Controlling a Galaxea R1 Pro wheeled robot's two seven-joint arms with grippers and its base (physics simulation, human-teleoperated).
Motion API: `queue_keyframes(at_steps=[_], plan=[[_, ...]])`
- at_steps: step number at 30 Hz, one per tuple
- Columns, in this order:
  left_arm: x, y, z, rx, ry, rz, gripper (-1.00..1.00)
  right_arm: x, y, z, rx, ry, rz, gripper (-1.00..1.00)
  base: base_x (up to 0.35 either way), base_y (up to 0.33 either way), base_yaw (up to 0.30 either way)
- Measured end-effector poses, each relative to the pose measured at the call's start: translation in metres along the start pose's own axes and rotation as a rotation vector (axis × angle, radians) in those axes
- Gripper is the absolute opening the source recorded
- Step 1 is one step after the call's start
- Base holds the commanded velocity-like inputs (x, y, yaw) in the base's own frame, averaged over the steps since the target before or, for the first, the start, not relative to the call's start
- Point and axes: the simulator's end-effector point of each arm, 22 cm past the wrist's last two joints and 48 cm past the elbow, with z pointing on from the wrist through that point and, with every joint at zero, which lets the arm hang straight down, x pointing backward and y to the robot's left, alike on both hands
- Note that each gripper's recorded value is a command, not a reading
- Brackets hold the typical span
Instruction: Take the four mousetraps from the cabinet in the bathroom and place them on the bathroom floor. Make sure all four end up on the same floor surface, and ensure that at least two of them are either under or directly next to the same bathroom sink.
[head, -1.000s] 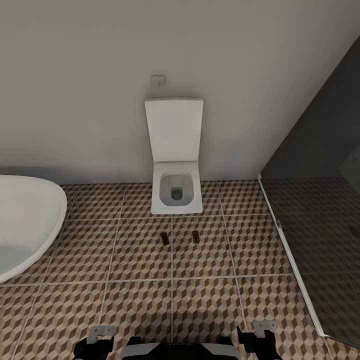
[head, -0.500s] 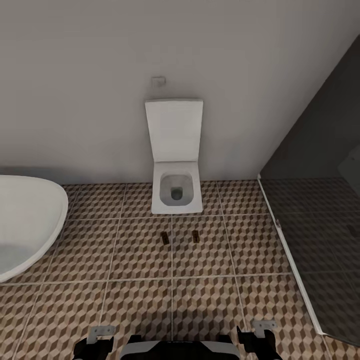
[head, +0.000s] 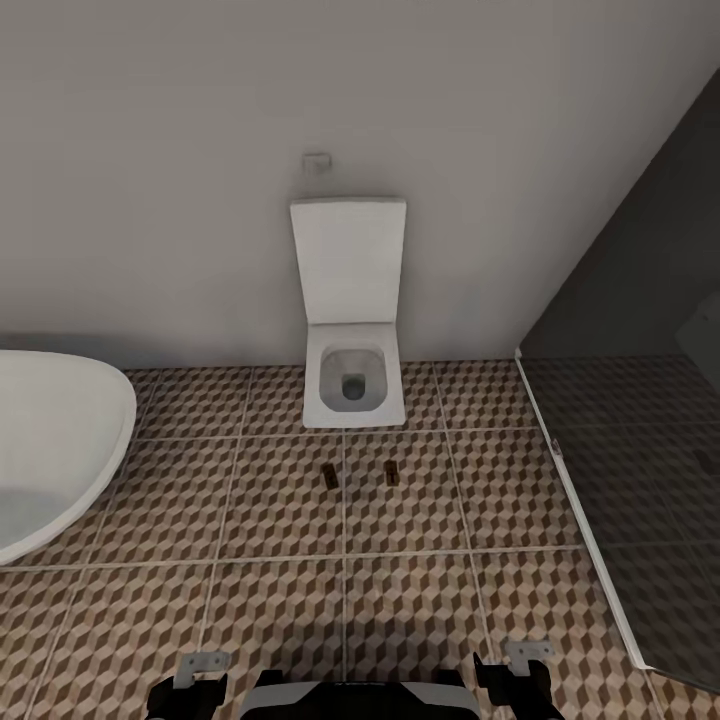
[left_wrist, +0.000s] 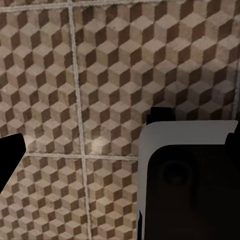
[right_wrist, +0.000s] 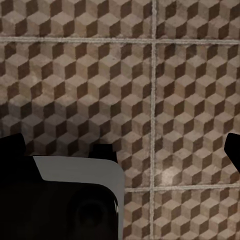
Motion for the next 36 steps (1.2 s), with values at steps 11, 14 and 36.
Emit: queue_keyframes(at_steps=[11,14,36], plan=[[-0.0003,-0.0001,0.0001,0.000,0.000,0.000,1.00,-0.0003,-0.0001,0.0001,0.001,-0.001,0.000,1.00,0.000,0.000,0.000],[-0.0005,-0.0001,0.0001,0.000,-0.001,0.000,1.00,-0.0003,0.0001,0.0001,0.001,0.000,0.000,1.00,0.000,0.000,0.000],[-0.0044,0.0005,-0.0012,-0.001,-0.008,-0.001,1.00,-0.0068,0.0004,-0.0007,0.000,-0.017,0.002,1.00,0.000,0.000,0.000]])
